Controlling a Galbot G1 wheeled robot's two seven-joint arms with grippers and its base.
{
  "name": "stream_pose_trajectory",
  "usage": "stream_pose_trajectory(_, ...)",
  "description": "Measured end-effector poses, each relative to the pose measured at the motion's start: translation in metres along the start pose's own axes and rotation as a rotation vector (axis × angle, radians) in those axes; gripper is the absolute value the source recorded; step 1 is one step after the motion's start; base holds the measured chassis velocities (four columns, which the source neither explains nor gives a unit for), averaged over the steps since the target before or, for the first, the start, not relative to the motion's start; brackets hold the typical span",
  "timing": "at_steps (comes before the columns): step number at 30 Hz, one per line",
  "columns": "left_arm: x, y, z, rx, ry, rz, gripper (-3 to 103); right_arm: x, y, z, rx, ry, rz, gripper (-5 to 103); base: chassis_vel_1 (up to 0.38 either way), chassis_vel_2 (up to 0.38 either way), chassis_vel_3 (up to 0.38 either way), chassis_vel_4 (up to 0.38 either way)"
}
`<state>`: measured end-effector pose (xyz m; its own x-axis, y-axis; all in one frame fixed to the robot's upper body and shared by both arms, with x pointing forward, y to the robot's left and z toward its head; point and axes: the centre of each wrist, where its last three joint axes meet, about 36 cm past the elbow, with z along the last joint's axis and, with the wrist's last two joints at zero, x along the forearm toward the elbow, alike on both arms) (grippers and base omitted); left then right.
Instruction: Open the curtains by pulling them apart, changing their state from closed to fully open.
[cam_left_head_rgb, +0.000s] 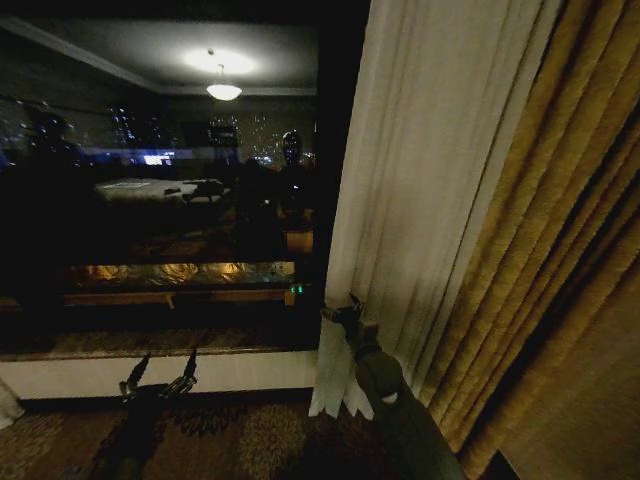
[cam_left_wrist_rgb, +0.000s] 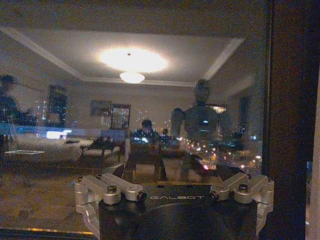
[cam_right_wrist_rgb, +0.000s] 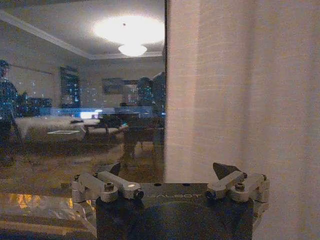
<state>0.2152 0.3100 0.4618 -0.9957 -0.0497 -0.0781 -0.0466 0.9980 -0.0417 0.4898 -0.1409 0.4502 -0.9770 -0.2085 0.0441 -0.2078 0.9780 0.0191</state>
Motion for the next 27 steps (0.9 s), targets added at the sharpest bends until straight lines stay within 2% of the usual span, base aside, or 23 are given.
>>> stream_pose_trajectory(8, -0.002, 0.001, 0.001, -0.006, 0.013, -0.002, 100, -0.038, 0.006, 0.004, -0.016, 0.008, 0.016, 100, 0.000, 0.000, 0.000, 0.000)
stream_pose_trajectory(16, -0.001, 0.003, 0.003, -0.007, 0.019, -0.007, 100, -0.065, 0.010, 0.013, 0.063, 0.002, 0.097, 100, 0.000, 0.000, 0.000, 0.000)
stream_pose_trajectory(19, 0.000, 0.003, 0.002, -0.007, 0.019, -0.008, 100, -0.072, 0.010, 0.017, 0.144, 0.001, 0.184, 100, 0.000, 0.000, 0.000, 0.000)
stream_pose_trajectory(22, 0.000, 0.003, 0.002, -0.006, 0.016, -0.009, 100, -0.074, 0.011, 0.019, 0.180, 0.003, 0.228, 100, 0.000, 0.000, 0.000, 0.000)
stream_pose_trajectory(25, 0.000, 0.002, 0.001, -0.005, 0.012, -0.009, 100, -0.076, 0.012, 0.019, 0.193, 0.009, 0.258, 100, 0.000, 0.000, 0.000, 0.000)
stream_pose_trajectory(27, 0.001, 0.002, 0.001, -0.004, 0.008, -0.010, 100, -0.080, 0.012, 0.016, 0.192, 0.017, 0.316, 100, 0.000, 0.000, 0.000, 0.000)
